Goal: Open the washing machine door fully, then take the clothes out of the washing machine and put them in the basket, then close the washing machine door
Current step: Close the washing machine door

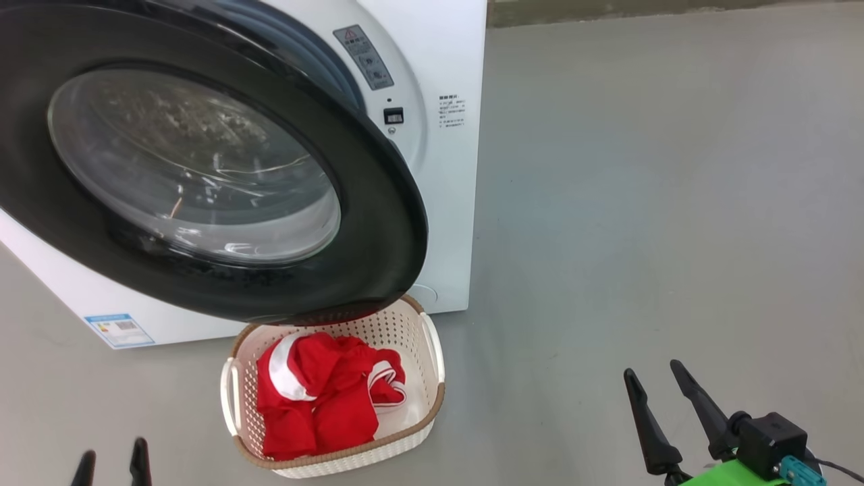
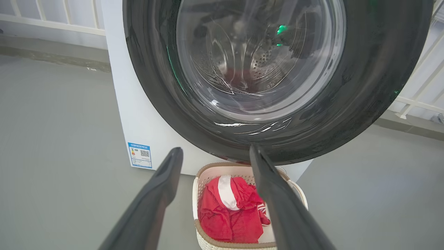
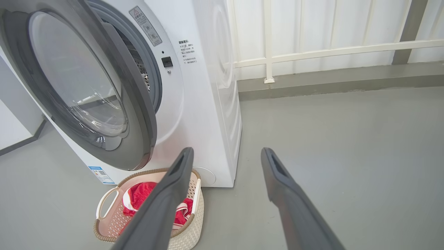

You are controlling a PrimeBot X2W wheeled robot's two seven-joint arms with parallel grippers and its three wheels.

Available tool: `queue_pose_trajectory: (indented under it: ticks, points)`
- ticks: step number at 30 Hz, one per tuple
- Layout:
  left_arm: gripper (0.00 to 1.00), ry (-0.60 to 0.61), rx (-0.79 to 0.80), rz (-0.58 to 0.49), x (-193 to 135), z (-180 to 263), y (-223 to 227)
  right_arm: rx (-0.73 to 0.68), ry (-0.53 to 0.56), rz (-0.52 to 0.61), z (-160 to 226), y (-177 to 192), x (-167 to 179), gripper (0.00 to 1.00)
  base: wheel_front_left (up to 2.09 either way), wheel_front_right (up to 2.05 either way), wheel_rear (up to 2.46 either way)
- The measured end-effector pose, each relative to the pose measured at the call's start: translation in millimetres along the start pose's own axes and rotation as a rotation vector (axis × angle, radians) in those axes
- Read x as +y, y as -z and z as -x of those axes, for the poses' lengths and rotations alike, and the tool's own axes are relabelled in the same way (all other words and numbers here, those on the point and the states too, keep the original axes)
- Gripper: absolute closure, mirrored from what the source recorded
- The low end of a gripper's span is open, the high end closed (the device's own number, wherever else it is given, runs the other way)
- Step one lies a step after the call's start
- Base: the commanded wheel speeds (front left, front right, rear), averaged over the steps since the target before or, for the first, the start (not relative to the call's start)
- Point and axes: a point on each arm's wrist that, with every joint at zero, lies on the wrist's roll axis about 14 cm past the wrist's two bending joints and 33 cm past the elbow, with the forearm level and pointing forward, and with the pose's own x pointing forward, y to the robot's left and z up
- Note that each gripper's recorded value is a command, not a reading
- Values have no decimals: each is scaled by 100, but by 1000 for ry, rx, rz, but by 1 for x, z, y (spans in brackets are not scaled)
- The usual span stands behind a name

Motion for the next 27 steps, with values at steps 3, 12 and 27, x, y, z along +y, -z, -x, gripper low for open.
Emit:
queue_pose_trajectory:
  ticks: [3, 12, 27]
  points:
    - [0, -8, 5, -35, 0, 7, 3, 0, 2, 1, 4, 0, -1, 0, 0, 0, 0]
    - [0, -9, 37, -82, -5, 14, 16, 19, 11, 0, 10, 6, -3, 0, 0, 0, 0]
    - [0, -40, 12, -66, -2, 18, 11, 11, 6, 1, 9, 3, -1, 0, 0, 0, 0]
